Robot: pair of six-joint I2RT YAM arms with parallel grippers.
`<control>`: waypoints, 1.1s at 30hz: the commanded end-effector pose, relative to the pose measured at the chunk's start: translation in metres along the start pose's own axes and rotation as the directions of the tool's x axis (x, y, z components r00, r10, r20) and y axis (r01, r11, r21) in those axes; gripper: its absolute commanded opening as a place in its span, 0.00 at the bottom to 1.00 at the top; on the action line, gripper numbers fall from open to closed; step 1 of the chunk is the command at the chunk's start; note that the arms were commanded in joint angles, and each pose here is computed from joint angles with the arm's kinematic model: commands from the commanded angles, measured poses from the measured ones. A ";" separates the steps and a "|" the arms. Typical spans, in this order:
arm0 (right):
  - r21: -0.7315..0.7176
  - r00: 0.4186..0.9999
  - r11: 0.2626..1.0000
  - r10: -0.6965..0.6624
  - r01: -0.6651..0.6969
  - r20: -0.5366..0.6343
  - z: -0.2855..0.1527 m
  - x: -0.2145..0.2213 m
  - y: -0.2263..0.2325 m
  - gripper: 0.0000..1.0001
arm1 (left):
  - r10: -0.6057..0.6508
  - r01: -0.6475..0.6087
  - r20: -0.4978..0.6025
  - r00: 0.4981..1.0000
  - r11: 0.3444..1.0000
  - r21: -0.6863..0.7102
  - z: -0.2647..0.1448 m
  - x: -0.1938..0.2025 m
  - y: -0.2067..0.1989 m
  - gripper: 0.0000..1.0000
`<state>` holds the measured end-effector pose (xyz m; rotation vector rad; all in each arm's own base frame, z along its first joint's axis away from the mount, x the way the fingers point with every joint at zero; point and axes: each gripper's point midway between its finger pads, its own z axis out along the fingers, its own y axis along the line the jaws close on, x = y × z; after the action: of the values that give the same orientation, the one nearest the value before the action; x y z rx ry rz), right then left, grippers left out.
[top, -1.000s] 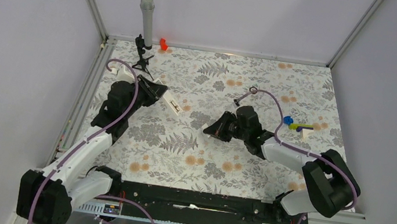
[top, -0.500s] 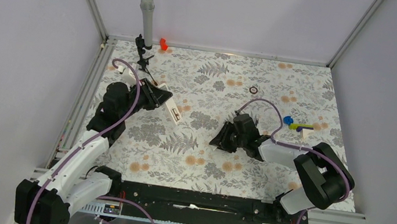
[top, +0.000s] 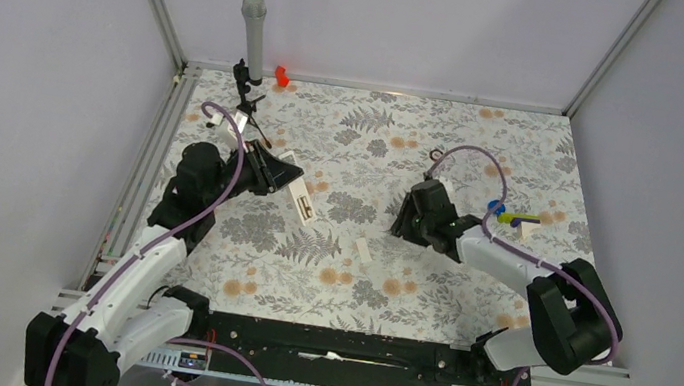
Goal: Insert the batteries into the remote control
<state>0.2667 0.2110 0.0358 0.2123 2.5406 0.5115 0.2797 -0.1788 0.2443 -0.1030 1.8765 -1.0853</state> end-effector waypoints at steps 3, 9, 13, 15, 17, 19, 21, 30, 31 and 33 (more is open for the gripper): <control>0.367 0.938 0.903 -0.301 0.223 0.171 -0.016 -0.094 -0.052 0.39 | 0.127 -0.126 0.012 0.992 0.950 0.286 -0.020 -0.013 -0.067 0.00; 0.344 0.936 0.884 -0.349 0.316 0.037 0.013 -0.109 -0.065 0.50 | 0.209 -0.193 0.021 0.978 0.855 0.481 -0.043 -0.005 -0.104 0.00; 0.291 0.894 0.850 -0.447 0.439 -0.042 0.024 -0.110 -0.060 0.51 | 0.239 -0.212 0.019 0.971 0.822 0.529 -0.052 0.000 -0.113 0.00; 0.280 0.875 0.833 -0.481 0.477 -0.059 0.028 -0.112 -0.059 0.51 | 0.257 -0.221 0.013 0.966 0.803 0.553 -0.056 0.002 -0.117 0.00; 0.271 0.862 0.820 -0.498 0.504 -0.097 0.033 -0.110 -0.064 0.51 | 0.277 -0.232 0.008 0.961 0.786 0.573 -0.060 0.005 -0.121 0.00; 0.271 0.859 0.815 -0.498 0.512 -0.122 0.037 -0.108 -0.069 0.49 | 0.285 -0.237 0.006 0.959 0.787 0.569 -0.060 0.005 -0.120 0.00; 0.286 0.858 0.810 -0.495 0.513 -0.136 0.039 -0.107 -0.075 0.48 | 0.283 -0.236 0.004 0.959 0.793 0.562 -0.058 0.004 -0.119 0.00; 0.298 0.876 0.824 -0.448 0.482 -0.179 0.046 -0.097 -0.087 0.44 | 0.262 -0.206 -0.024 0.965 0.809 0.550 -0.051 0.006 -0.112 0.00; 0.289 0.880 0.831 -0.438 0.475 -0.185 0.046 -0.095 -0.086 0.44 | 0.261 -0.205 -0.026 0.965 0.810 0.549 -0.051 0.007 -0.112 0.00; 0.276 0.887 0.844 -0.417 0.459 -0.200 0.046 -0.091 -0.086 0.41 | 0.257 -0.203 -0.024 0.966 0.815 0.542 -0.050 0.006 -0.111 0.00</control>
<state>0.3673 0.1235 0.0111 -0.3233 2.6133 -0.1059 0.2022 -0.2174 0.3118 0.4426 1.6233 -1.4409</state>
